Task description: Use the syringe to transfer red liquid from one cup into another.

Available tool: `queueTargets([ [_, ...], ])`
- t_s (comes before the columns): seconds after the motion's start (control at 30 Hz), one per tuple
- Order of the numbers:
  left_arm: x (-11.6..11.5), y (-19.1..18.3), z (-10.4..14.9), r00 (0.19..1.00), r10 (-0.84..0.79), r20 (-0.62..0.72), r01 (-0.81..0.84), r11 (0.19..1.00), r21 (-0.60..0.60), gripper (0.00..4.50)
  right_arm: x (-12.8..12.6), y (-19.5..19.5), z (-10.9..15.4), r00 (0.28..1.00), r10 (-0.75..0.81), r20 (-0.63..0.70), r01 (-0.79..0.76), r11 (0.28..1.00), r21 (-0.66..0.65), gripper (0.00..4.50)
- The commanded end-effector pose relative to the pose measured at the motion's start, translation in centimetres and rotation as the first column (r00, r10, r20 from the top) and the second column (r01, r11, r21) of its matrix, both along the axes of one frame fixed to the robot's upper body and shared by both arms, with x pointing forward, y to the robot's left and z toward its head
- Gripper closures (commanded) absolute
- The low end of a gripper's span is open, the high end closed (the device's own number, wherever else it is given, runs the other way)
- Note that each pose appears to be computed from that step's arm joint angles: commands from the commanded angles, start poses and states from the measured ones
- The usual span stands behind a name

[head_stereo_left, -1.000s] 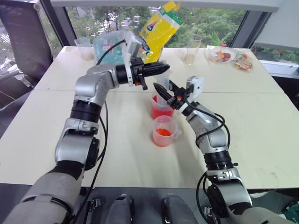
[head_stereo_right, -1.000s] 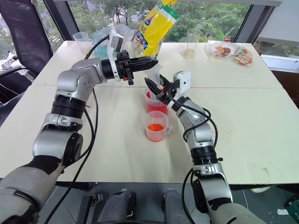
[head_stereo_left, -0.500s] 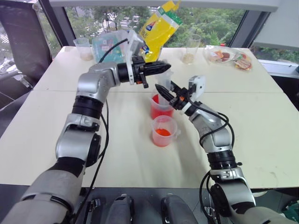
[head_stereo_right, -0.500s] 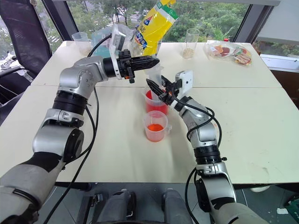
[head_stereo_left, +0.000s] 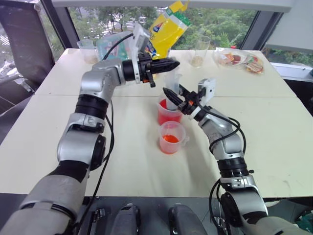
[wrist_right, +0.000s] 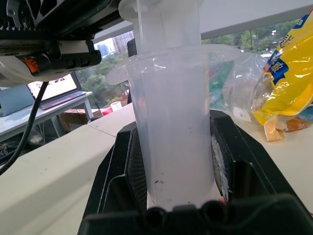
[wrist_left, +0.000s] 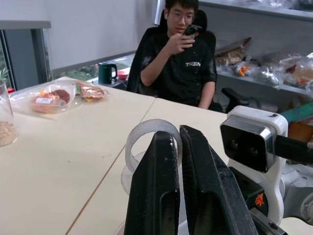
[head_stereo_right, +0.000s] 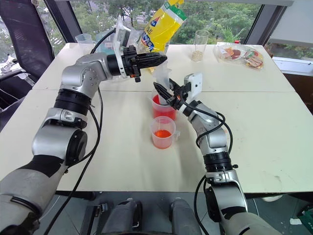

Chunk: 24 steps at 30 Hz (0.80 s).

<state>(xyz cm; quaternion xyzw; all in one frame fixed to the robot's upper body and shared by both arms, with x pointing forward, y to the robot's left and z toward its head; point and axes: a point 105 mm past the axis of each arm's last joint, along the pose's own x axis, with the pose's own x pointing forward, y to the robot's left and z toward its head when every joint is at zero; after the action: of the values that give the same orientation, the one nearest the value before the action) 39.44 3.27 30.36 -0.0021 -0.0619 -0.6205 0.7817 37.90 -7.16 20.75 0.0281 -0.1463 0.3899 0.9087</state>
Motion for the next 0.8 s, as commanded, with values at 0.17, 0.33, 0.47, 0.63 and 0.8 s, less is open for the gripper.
queueTargets([
  [0.17,-1.6,0.9,5.5,0.983,0.012,0.184,0.005,0.996,-0.088,4.16,-0.9,1.7,0.2,0.997,0.077,0.008,-0.077,0.997,-0.026,3.14],
  [0.33,-2.0,1.4,3.6,0.990,-0.004,0.142,0.012,0.999,-0.052,2.00,-1.0,1.3,2.3,0.997,0.064,0.052,-0.064,0.998,-0.001,3.14],
  [0.47,-2.3,2.2,2.5,0.991,0.015,0.130,-0.011,0.999,-0.035,0.35,-0.8,0.9,3.5,0.996,0.050,0.075,-0.051,0.999,0.015,3.14],
  [0.63,-2.6,3.9,1.7,0.992,0.058,0.111,-0.056,0.998,-0.028,0.35,-0.3,0.2,4.1,0.996,0.019,0.086,-0.022,0.999,0.030,3.14],
  [0.8,-3.1,5.6,1.1,0.990,0.106,0.094,-0.104,0.994,-0.024,0.35,-0.1,-0.5,5.5,0.992,-0.007,0.130,0.001,0.999,0.042,3.14],
])
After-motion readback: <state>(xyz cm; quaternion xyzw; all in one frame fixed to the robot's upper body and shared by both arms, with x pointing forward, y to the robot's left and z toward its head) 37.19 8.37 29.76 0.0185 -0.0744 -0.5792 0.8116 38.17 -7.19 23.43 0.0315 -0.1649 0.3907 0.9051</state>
